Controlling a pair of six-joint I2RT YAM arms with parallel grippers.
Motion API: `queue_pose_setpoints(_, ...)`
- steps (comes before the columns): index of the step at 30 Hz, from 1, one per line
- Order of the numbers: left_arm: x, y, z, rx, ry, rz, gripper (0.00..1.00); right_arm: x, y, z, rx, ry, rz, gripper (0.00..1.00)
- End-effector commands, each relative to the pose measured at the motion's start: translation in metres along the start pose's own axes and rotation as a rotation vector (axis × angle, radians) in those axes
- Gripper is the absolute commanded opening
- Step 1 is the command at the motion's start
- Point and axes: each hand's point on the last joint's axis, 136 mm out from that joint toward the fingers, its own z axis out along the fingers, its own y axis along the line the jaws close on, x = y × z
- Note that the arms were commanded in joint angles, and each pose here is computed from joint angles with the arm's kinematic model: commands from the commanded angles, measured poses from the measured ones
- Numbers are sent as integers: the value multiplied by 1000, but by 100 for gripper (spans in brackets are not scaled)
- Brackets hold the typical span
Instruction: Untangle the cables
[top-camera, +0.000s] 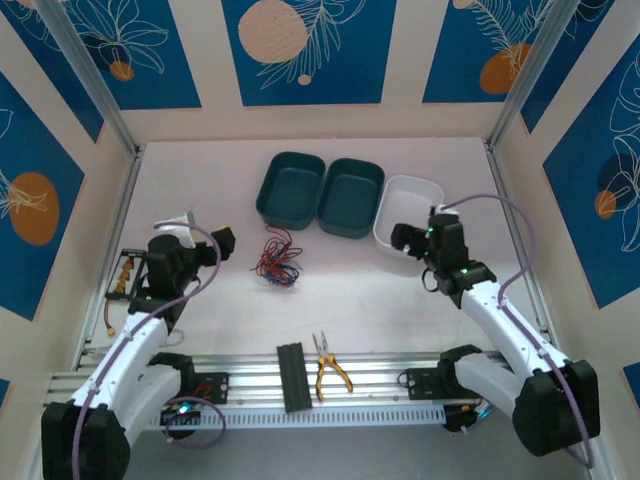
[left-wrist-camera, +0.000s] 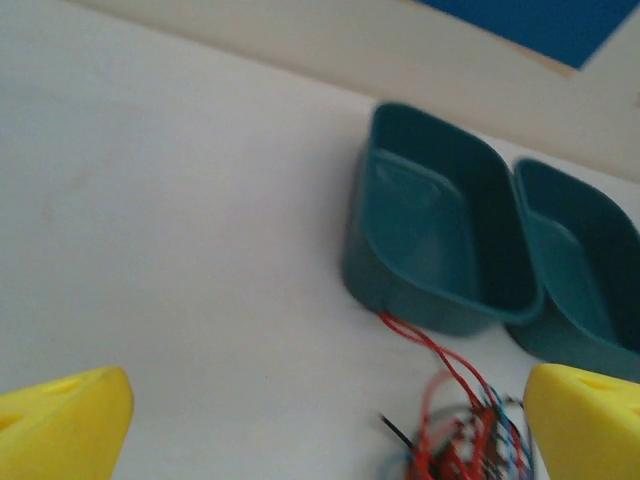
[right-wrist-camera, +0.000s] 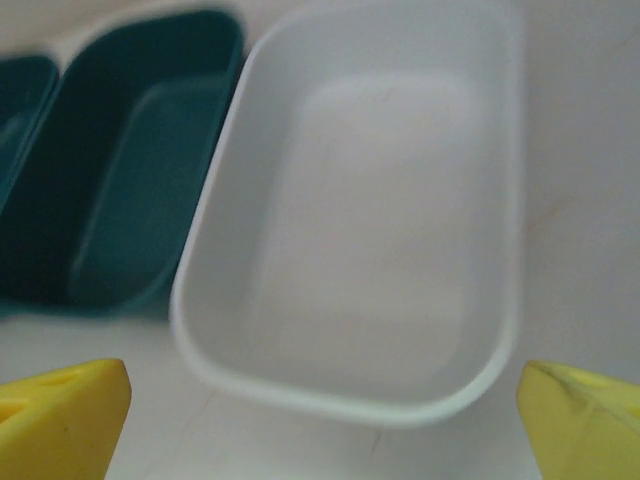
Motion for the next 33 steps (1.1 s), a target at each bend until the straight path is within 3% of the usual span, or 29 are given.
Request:
queue_pose_setpoints(1,50,-10,-1,58,166,-97,100,33,14,-4,18,102,48,99)
queue_pose_setpoints(6,74,-28,7,126,249,-138,100,70,72,0,-113,216,35,98)
queue_pose_setpoints(17,86,-57,38,224,332,-205,100,121,174,3,-368,407,-129,79)
queue_pose_setpoints(27,93,-71,62,285,373,-254,78,138,233,21,-492,518,-186,58)
queue_pose_setpoints(33,97,-69,68,270,382,-251,69,144,252,35,-498,555,-221,53)
